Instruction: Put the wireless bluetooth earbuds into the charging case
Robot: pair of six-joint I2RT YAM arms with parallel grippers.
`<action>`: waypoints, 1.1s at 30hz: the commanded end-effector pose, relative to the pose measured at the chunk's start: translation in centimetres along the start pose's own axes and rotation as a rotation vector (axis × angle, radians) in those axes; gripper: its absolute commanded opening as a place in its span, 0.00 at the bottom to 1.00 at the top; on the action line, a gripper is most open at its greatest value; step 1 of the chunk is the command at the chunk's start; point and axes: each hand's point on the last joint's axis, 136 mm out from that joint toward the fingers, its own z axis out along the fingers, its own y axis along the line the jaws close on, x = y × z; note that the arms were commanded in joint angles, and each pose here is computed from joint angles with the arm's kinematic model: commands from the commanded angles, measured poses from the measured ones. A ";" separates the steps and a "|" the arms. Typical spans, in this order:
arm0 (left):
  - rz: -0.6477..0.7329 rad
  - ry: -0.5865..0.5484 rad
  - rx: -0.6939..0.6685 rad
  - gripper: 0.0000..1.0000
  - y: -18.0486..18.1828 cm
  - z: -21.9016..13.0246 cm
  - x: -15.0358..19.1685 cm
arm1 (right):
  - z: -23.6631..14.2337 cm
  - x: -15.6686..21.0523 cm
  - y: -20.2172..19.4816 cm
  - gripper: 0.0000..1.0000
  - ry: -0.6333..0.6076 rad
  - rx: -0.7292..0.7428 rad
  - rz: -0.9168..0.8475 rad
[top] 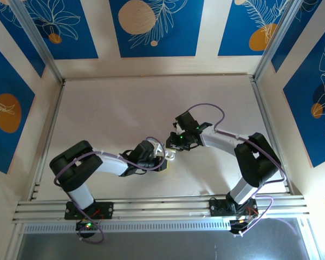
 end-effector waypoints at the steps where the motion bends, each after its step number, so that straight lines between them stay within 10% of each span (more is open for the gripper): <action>1: 0.005 -0.025 0.007 0.08 -0.5 0.3 -0.7 | -0.3 1.4 0.5 0.17 0.030 -0.022 0.000; 12: -0.010 -0.061 -0.028 0.08 0.1 -1.9 -0.3 | -0.7 2.6 0.4 0.20 0.020 -0.024 0.006; 20: -0.001 -0.120 -0.165 0.20 2.3 -6.1 -0.1 | -1.5 4.3 0.0 0.58 -0.007 0.100 -0.057; 27: 0.006 -0.204 -0.289 0.63 4.6 -11.2 -1.9 | -2.3 4.2 -0.8 1.00 -0.072 0.276 -0.049; 33: -0.021 -0.273 -0.323 1.00 6.1 -14.7 -3.6 | -0.5 3.7 -1.4 0.99 -0.062 0.407 0.024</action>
